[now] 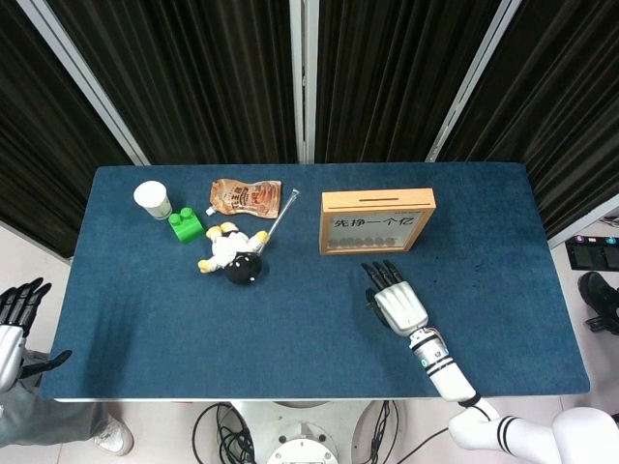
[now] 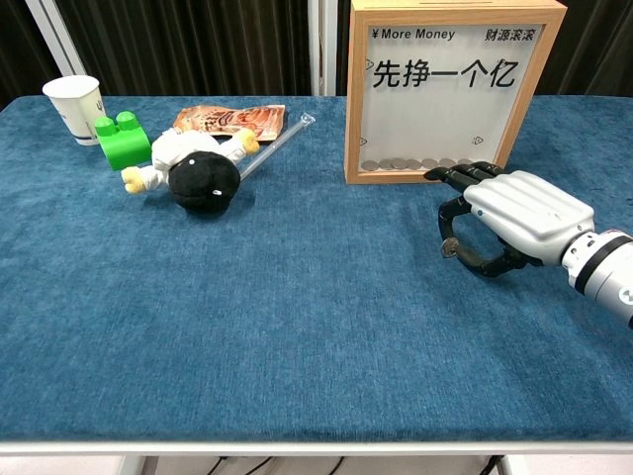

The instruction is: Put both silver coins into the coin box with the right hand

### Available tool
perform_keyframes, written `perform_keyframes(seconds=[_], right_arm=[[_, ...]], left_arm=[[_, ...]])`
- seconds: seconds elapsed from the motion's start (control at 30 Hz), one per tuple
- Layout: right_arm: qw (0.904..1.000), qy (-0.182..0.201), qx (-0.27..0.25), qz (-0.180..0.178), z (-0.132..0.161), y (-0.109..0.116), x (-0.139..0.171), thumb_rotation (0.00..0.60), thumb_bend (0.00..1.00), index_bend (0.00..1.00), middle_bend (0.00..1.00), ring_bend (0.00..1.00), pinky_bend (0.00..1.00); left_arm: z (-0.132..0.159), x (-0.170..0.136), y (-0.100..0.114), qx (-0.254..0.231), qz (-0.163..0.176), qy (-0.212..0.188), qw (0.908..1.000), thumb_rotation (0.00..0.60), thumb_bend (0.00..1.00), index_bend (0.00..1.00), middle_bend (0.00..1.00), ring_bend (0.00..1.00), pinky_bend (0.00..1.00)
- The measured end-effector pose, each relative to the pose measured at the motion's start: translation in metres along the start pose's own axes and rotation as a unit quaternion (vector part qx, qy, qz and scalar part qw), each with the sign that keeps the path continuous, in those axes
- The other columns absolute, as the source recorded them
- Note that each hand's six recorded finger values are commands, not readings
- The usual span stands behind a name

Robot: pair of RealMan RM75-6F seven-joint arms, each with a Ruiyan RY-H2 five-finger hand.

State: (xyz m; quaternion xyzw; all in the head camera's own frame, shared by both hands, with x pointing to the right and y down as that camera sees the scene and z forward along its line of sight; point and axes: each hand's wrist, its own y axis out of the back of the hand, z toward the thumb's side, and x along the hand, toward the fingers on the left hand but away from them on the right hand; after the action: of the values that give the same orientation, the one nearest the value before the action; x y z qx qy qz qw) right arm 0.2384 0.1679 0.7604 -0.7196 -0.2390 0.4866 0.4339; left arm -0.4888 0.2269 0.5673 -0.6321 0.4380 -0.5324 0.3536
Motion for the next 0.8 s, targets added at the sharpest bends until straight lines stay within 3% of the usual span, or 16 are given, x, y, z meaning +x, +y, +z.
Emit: perform_keyframes(seconds=[0.5,0.8], right_arm=[[0.9999,0.004,-0.009,-0.006,0.0033,0.0019,-0.0020,0.600,0.37,0.51,0.05,0.00,0.00],[0.9998,0.007,-0.013,-0.010,0.0051,0.0024,-0.0020,0.600,0.37,0.61,0.06,0.00,0.00]], left_arm=[[0.0011,0.0008,0.0005,-0.001,0.002,-0.004,1.0000,0.600,0.07,0.06,0.01,0.00,0.00],[0.0011,-0.0002,0.0012,-0.001,0.003,-0.005,1.0000,0.600,0.07,0.06,0.01,0.00,0.00]])
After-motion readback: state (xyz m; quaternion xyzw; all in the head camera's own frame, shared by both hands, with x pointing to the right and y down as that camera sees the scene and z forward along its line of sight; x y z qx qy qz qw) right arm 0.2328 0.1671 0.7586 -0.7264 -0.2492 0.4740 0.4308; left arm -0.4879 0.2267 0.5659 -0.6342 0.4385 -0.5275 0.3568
